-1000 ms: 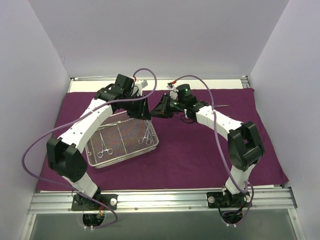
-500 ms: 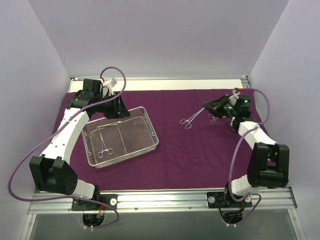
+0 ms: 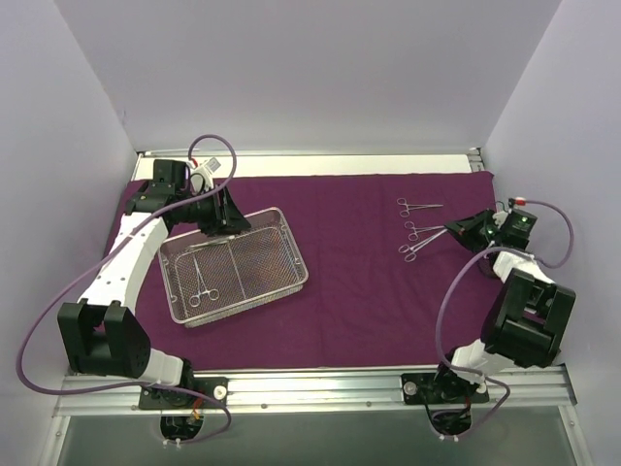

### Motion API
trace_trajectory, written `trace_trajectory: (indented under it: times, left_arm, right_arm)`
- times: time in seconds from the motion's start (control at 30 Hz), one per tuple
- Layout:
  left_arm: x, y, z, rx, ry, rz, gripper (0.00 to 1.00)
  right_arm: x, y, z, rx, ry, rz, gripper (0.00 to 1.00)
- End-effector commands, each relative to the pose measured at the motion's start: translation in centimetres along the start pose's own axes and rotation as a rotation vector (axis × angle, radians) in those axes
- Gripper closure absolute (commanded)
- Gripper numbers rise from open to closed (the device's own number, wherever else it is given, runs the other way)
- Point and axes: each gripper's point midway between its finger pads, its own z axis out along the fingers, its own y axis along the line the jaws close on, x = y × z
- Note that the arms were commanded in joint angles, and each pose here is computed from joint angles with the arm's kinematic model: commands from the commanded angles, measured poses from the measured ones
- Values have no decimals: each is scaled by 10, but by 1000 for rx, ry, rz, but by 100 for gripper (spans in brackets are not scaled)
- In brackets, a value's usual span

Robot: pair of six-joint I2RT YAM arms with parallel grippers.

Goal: Open and lay out the surgical kit
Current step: Place the medical item in the surgical kit.

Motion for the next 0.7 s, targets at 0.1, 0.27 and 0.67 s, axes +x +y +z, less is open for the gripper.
trace_trajectory:
  times: [0.1, 0.27, 0.67]
  left_arm:
    - [-21, -26, -8, 129, -81, 11, 49]
    - [-22, -19, -8, 128, -76, 3, 49]
    - [-25, -13, -9, 130, -74, -30, 50]
  right_arm:
    - [-25, -37, -7, -9, -86, 44, 100]
    - [-25, -57, -10, -23, -114, 108, 100]
    - [-19, -67, -1, -98, -182, 236, 100]
